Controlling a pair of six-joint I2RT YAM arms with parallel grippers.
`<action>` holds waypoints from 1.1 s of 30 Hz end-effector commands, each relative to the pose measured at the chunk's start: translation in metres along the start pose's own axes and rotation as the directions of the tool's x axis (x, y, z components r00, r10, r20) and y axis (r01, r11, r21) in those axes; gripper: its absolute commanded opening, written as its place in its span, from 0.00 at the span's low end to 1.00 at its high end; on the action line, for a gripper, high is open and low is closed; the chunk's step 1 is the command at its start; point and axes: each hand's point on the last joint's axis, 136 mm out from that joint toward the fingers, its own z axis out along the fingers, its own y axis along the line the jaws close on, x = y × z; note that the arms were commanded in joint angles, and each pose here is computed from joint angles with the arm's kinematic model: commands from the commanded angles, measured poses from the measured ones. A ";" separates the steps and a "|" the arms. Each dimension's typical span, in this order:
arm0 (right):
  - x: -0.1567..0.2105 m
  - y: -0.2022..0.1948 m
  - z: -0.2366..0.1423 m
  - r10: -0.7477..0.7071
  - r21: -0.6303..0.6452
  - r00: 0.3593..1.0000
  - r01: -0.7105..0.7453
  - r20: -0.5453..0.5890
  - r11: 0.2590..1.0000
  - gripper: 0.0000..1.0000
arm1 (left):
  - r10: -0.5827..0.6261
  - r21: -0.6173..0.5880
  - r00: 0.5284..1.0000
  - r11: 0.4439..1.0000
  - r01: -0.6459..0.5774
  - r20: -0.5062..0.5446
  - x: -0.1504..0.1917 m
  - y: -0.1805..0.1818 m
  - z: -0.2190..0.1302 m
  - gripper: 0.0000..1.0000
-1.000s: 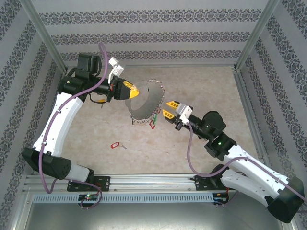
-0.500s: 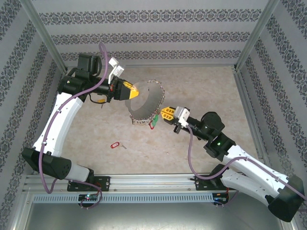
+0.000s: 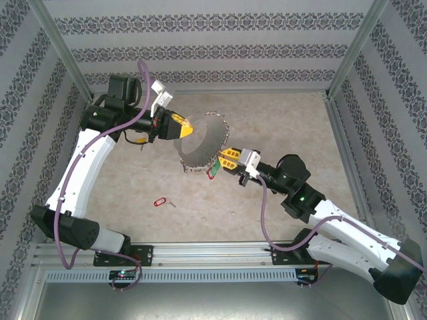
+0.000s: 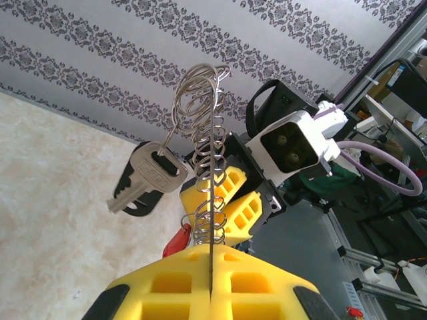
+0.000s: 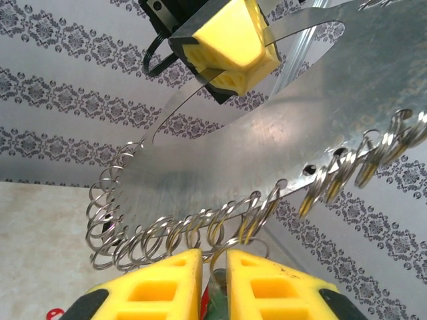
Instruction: Put the keys on the keyring
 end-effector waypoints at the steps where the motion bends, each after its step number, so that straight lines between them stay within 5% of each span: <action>1: -0.027 -0.007 0.004 -0.023 0.019 0.997 0.021 0.076 1.000 0.13 | 0.063 0.030 0.998 0.998 -0.064 0.011 -0.007 -0.019 -0.002 0.00; 24: -0.023 -0.004 -0.006 -0.017 0.051 0.997 0.013 0.080 0.999 0.21 | 0.079 0.009 0.997 0.997 -0.079 0.008 -0.008 -0.017 -0.002 0.00; 33: -0.018 -0.001 -0.006 0.002 0.054 0.998 -0.005 0.065 0.999 0.12 | 0.080 -0.005 0.997 0.997 -0.080 0.006 -0.008 -0.014 -0.003 0.00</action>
